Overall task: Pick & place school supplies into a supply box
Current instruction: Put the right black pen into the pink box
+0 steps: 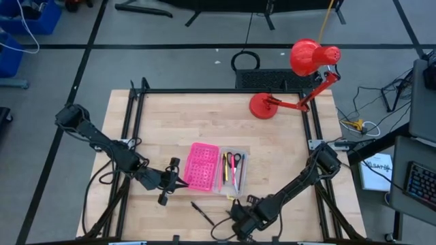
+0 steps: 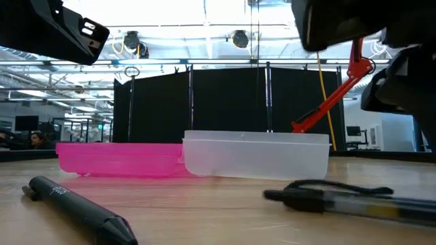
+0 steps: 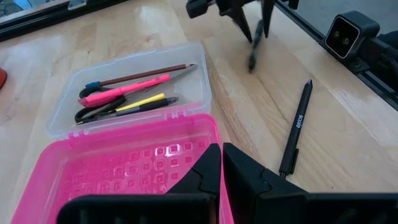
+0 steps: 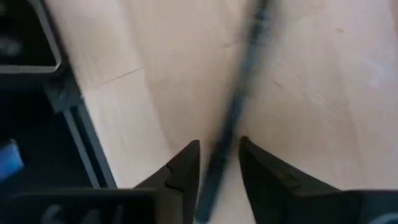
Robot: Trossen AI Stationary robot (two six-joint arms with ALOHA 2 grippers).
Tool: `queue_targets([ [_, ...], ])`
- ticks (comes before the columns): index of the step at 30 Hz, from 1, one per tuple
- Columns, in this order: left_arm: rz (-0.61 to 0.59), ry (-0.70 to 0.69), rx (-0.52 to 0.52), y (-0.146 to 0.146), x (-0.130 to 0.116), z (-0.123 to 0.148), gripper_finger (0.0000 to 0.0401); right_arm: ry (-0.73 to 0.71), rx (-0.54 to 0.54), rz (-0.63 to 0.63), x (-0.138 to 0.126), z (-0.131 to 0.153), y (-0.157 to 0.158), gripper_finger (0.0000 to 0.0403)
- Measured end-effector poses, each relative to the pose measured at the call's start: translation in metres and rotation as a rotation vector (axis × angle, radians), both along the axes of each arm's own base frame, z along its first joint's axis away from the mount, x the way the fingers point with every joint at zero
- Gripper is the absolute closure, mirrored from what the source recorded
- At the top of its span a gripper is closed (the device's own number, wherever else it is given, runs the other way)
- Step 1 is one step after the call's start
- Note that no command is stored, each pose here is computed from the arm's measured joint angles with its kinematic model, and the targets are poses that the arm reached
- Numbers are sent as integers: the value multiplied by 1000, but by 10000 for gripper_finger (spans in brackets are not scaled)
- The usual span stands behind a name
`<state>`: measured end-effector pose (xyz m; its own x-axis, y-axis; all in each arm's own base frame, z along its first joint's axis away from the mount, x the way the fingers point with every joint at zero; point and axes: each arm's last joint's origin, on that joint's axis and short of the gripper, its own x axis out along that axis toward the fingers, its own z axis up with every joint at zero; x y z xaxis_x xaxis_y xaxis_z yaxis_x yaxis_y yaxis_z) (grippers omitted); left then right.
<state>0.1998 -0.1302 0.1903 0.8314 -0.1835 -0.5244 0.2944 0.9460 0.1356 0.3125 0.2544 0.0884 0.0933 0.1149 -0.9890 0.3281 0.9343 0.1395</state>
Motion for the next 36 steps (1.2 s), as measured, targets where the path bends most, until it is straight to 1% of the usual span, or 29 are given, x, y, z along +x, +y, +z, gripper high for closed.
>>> queue_targets([
  [2, 0, -1, -1, 0, 0, 0, 375, 43, 8, -53, -1, -7, -1, 326],
  [4, 0, -1, -1, 0, 0, 0, 375, 61, 11, -86, -1, -7, -2, 365],
  [5, 0, -1, -1, 0, 0, 0, 375, 69, 17, -90, 0, -7, -3, 379],
  [6, 0, -1, 0, 0, 0, 0, 375, 74, 20, -98, 0, -7, -4, 383],
  [10, 0, -2, 0, 0, 0, 0, 375, 75, 14, -149, 2, -4, -7, 381],
  [13, 0, -1, -1, 0, 0, 0, 375, 34, 17, -139, 2, 6, -8, 382],
  [16, 1, 4, -1, 0, 0, 0, 375, -39, 39, -137, 3, 27, -8, 382],
  [17, 1, 4, -2, 0, 0, 0, 375, -87, 60, -140, 4, 37, -7, 382],
  [22, -2, 7, -3, 0, 0, 0, 375, -183, 47, -142, -3, 67, -7, 382],
  [24, -2, 8, -3, 0, 0, 0, 375, -228, 81, -152, -4, 82, -6, 383],
  [28, -2, 8, -3, 0, 0, 0, 375, -252, 116, -153, -9, 95, -3, 383],
  [30, -4, 6, -2, 0, 0, 0, 375, -292, 121, -162, -9, 102, -3, 383],
  [33, -5, 6, 0, 0, 0, 0, 375, -365, 142, -212, -4, 120, -12, 383],
  [36, -6, 2, -1, 0, 0, 0, 375, -421, 130, -268, 3, 135, -30, 383],
])
